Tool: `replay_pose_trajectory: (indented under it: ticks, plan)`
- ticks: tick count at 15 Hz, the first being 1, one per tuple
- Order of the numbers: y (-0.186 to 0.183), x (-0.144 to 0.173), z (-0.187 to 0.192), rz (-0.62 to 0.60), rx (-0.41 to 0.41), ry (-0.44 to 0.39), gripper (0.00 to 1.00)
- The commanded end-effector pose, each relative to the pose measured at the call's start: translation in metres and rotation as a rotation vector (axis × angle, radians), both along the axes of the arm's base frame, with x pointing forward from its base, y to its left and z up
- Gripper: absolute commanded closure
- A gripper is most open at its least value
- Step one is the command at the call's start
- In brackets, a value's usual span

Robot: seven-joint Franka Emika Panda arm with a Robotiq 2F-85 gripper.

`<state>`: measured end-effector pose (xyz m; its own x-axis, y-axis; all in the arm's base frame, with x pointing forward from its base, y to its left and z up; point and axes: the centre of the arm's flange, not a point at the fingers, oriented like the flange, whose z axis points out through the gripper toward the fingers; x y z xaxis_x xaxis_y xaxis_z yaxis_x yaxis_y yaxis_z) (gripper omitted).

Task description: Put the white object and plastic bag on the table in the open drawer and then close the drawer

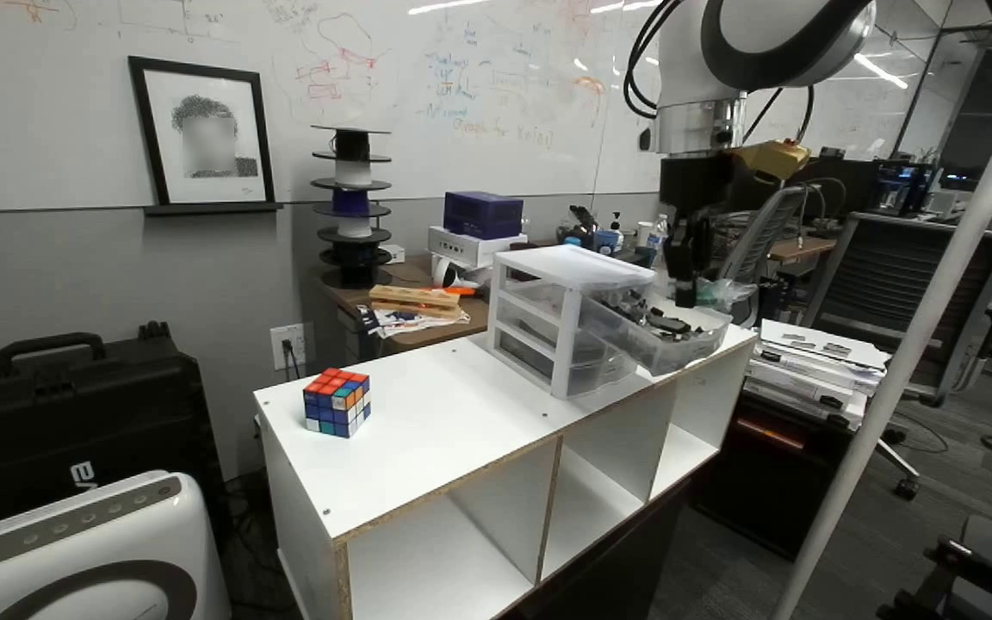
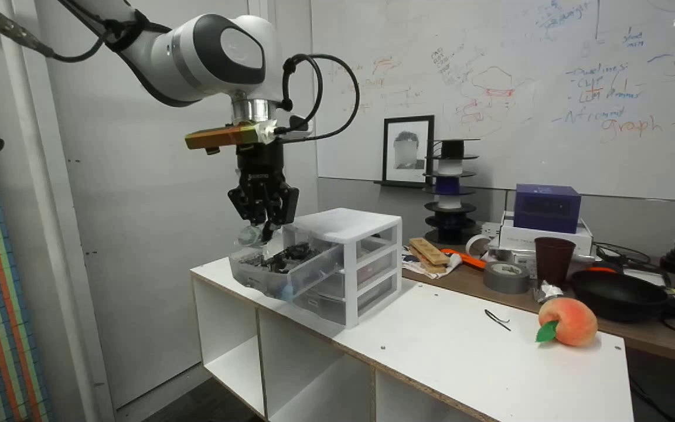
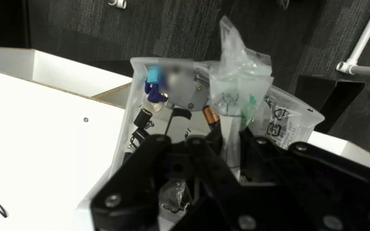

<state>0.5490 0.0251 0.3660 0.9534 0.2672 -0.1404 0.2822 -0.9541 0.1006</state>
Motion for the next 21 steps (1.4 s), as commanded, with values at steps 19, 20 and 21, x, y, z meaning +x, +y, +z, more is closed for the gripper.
replay_pose_trajectory:
  ticks: [19,20,21]
  plan:
    - [0.012,-0.006,0.026,-0.022,-0.024,-0.121,0.0]
    - [0.016,-0.015,0.03,-0.028,-0.024,-0.109,0.0]
    - [0.02,-0.028,0.031,-0.026,-0.021,-0.092,0.0]
